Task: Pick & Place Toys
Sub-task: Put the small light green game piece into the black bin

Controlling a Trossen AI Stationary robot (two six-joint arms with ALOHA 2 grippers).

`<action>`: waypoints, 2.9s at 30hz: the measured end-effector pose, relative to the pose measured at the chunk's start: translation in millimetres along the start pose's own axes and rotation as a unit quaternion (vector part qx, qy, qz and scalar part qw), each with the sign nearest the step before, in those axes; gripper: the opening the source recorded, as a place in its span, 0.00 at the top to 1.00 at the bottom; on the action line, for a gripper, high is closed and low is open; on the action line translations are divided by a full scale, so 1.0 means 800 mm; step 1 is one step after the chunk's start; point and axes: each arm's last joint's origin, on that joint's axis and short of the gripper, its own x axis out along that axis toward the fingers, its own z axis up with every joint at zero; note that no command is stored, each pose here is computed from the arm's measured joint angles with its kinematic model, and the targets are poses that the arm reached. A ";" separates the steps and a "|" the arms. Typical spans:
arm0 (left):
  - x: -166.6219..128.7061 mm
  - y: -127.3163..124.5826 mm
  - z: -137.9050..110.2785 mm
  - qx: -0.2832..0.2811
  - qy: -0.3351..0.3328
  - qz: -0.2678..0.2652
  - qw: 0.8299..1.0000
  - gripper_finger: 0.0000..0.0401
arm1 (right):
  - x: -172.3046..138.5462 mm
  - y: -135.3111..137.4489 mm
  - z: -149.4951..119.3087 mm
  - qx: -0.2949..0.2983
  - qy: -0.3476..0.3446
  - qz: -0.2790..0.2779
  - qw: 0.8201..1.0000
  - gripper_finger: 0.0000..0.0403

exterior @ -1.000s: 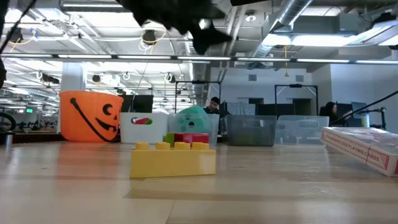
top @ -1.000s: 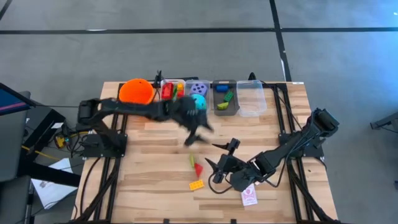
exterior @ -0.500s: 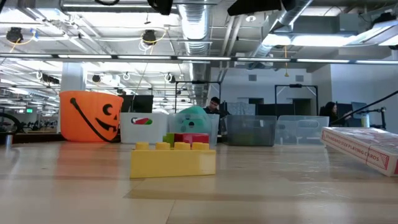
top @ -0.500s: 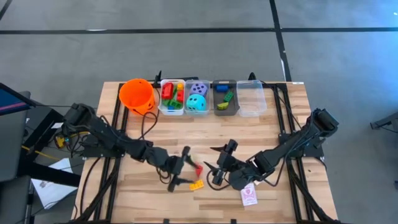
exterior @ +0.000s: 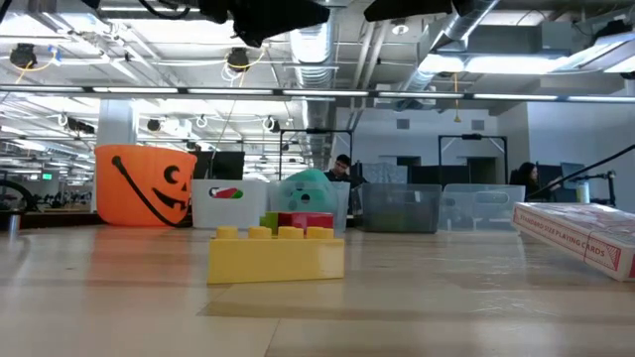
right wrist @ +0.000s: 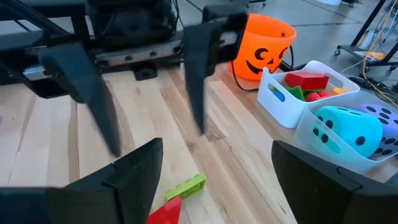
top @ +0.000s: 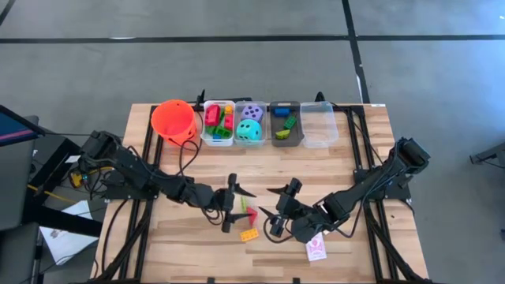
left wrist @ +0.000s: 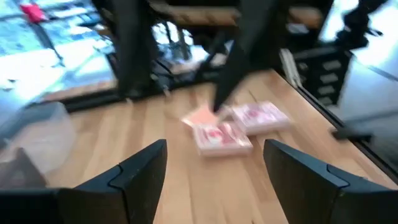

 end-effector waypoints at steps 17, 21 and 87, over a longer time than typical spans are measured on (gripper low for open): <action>-0.006 0.021 -0.061 -0.023 0.105 -0.001 0.994 0.25 | 0.004 -0.005 -0.002 -0.003 0.008 -0.010 1.000 0.27; -0.007 0.027 -0.068 -0.026 0.106 0.006 0.994 0.23 | 0.008 -0.008 -0.003 -0.008 0.014 -0.017 1.000 0.27; -0.014 0.027 -0.135 0.056 0.294 -0.215 0.930 0.25 | 0.015 -0.017 -0.018 -0.009 0.041 -0.021 0.999 0.27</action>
